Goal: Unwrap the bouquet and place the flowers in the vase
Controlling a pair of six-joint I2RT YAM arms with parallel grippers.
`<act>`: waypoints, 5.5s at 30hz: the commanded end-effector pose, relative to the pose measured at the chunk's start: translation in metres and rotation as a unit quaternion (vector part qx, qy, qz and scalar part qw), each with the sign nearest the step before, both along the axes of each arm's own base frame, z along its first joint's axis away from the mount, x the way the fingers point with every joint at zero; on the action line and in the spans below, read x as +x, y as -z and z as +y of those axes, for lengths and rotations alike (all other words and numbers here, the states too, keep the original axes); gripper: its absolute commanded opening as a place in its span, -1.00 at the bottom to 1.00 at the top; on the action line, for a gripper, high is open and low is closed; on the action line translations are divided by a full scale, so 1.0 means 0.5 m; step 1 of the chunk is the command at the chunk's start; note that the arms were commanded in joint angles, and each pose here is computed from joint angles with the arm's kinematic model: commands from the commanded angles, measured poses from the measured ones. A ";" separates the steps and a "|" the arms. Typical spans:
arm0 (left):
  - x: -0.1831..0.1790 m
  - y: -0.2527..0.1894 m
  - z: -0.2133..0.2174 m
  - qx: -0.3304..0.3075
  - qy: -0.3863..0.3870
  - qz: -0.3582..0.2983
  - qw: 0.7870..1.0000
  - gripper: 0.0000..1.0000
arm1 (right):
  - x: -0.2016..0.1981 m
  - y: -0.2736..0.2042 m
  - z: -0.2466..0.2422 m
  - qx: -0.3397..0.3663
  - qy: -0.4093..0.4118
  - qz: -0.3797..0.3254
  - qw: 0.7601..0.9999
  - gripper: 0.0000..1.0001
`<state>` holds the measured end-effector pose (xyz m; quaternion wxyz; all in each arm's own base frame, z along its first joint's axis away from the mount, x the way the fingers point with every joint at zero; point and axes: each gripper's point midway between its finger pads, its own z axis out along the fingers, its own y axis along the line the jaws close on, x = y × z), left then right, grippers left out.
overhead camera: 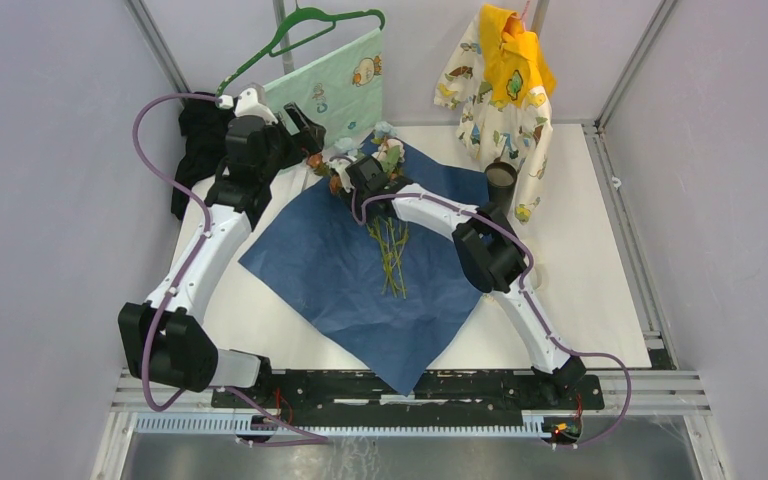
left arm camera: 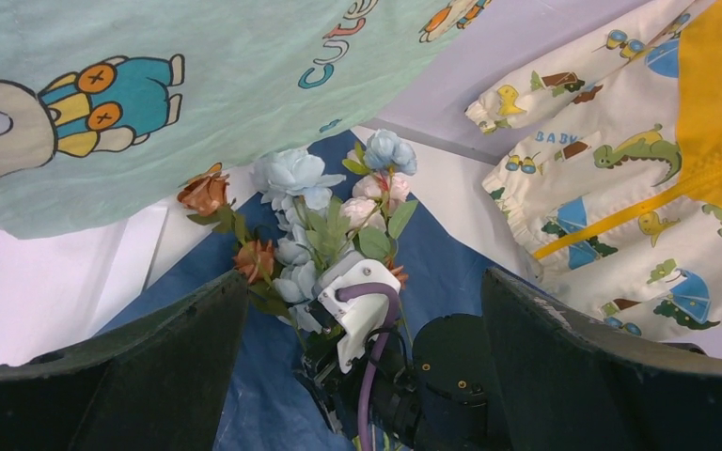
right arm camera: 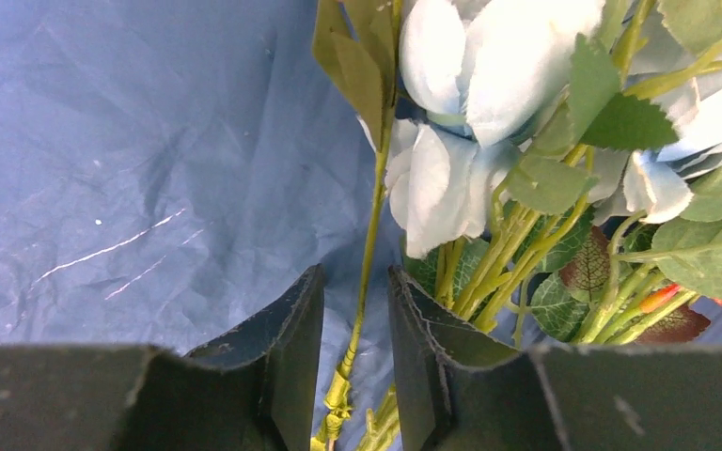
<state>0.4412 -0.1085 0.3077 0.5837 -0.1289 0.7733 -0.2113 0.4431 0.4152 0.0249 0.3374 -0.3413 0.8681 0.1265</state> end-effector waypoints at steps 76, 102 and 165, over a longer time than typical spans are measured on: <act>0.060 0.252 -0.135 -0.150 0.138 0.142 0.969 0.78 | -0.376 -0.261 -0.308 0.175 -0.002 0.028 0.984 -0.68; 0.061 0.256 -0.135 -0.140 0.143 0.146 0.969 0.76 | -0.376 -0.066 -0.333 0.040 0.015 0.095 0.995 0.26; 0.007 0.094 -0.071 -0.101 0.089 0.048 0.990 0.73 | -0.100 -0.768 -0.415 0.140 0.213 -0.396 0.882 -1.00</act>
